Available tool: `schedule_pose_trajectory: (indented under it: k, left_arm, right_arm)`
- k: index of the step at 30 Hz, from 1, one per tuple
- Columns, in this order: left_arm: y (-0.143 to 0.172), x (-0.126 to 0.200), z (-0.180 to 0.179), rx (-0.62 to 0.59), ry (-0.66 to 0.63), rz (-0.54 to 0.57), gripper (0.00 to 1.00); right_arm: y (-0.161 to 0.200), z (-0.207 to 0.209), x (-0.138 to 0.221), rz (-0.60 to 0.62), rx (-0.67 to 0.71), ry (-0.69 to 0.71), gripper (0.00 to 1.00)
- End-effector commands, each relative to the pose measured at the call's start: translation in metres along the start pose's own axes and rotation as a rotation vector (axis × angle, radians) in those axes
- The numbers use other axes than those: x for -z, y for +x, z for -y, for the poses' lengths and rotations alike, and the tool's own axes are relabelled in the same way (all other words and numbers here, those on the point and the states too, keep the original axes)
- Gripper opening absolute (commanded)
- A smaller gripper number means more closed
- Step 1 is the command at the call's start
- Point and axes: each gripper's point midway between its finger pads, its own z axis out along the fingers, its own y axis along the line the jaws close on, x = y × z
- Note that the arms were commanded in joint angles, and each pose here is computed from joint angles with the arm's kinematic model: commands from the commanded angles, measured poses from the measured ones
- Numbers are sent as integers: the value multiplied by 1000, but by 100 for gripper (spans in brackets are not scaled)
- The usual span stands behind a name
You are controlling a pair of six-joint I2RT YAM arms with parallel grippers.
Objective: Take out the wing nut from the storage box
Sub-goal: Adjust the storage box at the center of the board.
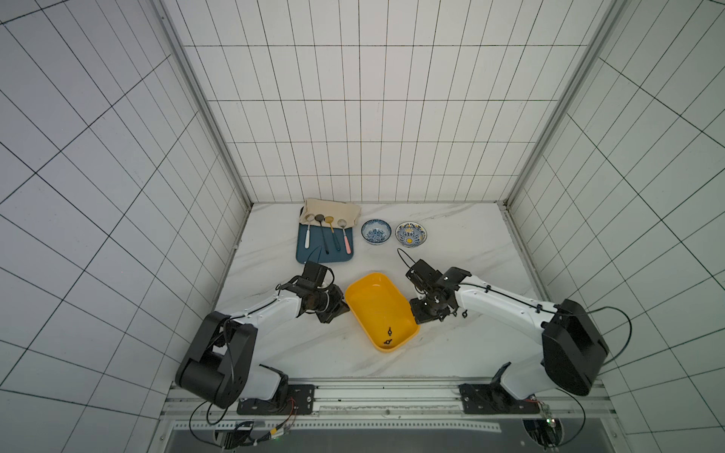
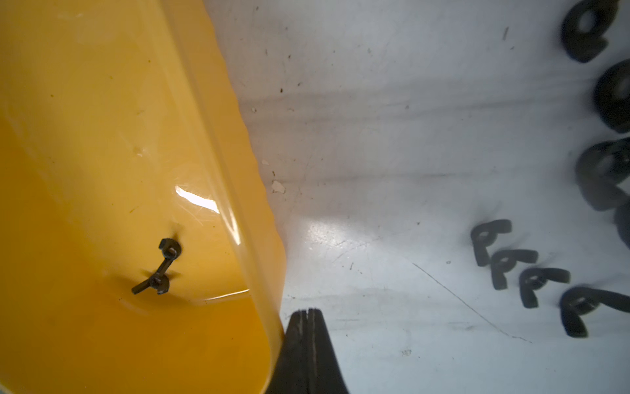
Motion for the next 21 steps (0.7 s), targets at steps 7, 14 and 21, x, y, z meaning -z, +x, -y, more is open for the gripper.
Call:
schedule_pose_trajectory:
  k: [7, 14, 21]
  left_arm:
    - [-29, -15, 19, -97, -36, 41, 0]
    - [-47, -25, 29, -148, -72, 41, 0]
    - [-66, -29, 22, -161, -125, 59, 0]
  right_arm:
    - [23, -21, -11, -33, -5, -44, 0]
    - [28, -46, -14, -31, 28, -88, 0]
    - [34, -57, -17, -52, 56, -94, 0]
